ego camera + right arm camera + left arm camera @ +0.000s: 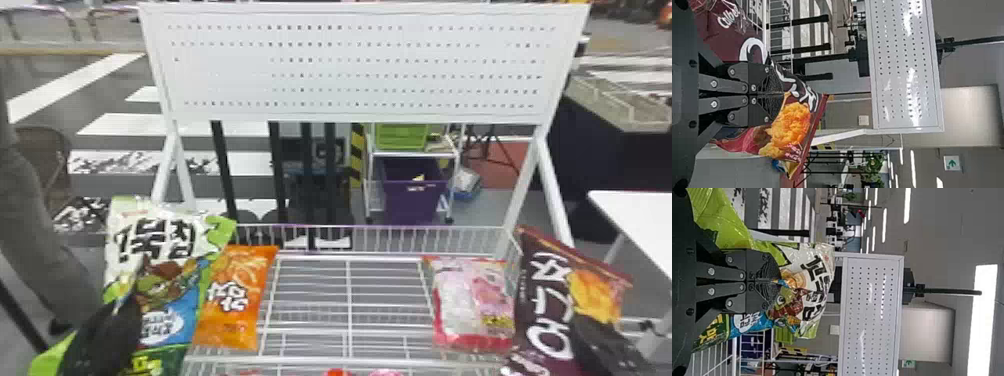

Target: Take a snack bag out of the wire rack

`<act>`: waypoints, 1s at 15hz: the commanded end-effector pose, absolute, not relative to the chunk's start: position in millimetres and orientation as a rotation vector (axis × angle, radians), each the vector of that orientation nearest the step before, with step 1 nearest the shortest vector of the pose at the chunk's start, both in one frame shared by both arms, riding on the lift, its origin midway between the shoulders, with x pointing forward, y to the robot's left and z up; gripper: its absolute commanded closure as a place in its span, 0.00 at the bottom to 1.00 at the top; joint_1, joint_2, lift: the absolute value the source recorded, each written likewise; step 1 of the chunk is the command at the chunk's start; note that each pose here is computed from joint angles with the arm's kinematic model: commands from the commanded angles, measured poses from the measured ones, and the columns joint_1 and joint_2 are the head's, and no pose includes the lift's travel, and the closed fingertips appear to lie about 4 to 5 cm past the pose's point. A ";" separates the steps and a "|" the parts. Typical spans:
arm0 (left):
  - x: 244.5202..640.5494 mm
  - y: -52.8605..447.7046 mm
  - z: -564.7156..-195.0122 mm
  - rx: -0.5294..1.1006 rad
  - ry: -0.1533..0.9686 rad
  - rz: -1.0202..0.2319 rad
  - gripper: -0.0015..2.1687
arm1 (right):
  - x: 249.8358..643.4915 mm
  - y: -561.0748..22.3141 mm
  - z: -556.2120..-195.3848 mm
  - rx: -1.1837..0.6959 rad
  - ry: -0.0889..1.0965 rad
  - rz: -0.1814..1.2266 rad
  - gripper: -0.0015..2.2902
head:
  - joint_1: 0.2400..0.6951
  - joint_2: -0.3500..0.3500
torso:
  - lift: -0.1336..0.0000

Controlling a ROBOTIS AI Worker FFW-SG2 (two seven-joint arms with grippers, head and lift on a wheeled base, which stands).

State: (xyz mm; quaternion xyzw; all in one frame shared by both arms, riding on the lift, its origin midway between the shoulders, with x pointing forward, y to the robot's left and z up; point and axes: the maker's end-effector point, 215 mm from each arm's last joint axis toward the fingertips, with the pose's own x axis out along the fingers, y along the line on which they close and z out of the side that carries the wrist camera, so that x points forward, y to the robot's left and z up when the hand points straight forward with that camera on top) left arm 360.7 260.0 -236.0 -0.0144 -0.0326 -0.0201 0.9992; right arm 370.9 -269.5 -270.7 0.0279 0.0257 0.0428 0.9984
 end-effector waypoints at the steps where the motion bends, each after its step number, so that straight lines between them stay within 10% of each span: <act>1: 360.4 260.3 -238.1 -0.028 -0.061 -0.040 0.94 | 360.0 -275.3 -265.6 0.054 0.050 0.066 0.98 | 0.57 0.50 | 1.00; 15: 361.2 257.6 -239.4 -0.028 -0.060 -0.049 0.94 | 355.2 -269.9 -265.5 0.008 0.054 0.066 0.98 | 0.57 0.50 | 1.00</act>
